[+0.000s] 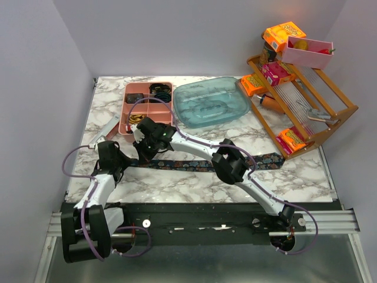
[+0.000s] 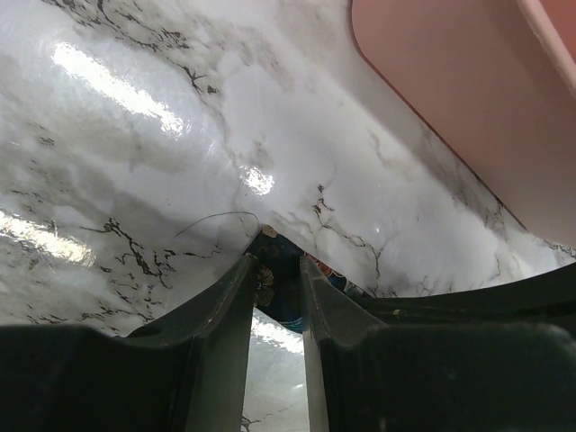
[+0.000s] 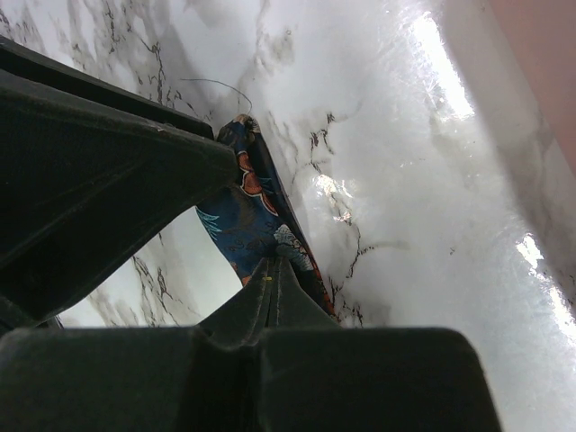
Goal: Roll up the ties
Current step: Flatten out the tie at the center of the board.
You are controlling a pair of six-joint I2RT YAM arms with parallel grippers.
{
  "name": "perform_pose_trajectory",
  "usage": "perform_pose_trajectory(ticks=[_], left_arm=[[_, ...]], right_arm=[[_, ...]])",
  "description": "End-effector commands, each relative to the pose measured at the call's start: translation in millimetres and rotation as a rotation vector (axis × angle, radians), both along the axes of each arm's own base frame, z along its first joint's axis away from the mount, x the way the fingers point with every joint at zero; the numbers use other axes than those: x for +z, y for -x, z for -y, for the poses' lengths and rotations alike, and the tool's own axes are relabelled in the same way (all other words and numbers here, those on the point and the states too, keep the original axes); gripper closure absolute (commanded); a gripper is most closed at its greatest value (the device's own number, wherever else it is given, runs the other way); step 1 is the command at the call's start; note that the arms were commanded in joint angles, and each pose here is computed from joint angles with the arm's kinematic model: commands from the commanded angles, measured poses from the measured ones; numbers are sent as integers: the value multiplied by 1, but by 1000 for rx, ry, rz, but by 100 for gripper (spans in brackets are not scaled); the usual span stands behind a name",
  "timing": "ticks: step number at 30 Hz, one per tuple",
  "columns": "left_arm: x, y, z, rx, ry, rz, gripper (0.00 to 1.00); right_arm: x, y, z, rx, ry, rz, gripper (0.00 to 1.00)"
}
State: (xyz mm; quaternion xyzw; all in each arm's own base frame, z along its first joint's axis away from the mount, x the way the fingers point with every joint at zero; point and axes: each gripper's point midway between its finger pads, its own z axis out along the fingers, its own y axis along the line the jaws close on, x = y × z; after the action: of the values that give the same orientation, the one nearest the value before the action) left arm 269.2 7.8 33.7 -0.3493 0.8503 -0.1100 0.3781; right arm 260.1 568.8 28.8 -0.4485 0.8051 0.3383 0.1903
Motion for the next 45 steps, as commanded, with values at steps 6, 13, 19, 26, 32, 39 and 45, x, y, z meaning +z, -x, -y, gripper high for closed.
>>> perform_pose_trajectory(ticks=[6,13,19,26,32,39,45], left_arm=[[5,-7,0,-40,-9,-44,68],[5,-4,-3,-20,-13,-48,69],[13,-3,-7,-6,-31,-54,57],[5,4,-11,6,-38,-68,58],[0,0,3,-52,12,-39,59],[11,-6,8,-83,25,19,71],[20,-8,11,-110,22,59,79]], right_arm=[[-21,10,13,19,81,-18,100],[-22,10,14,18,88,-21,100],[-24,9,20,6,103,-29,99],[-23,1,26,-19,87,-74,99],[-19,3,24,-12,74,-76,100],[-8,2,19,-8,47,-81,100],[5,3,11,-3,3,-84,99]])
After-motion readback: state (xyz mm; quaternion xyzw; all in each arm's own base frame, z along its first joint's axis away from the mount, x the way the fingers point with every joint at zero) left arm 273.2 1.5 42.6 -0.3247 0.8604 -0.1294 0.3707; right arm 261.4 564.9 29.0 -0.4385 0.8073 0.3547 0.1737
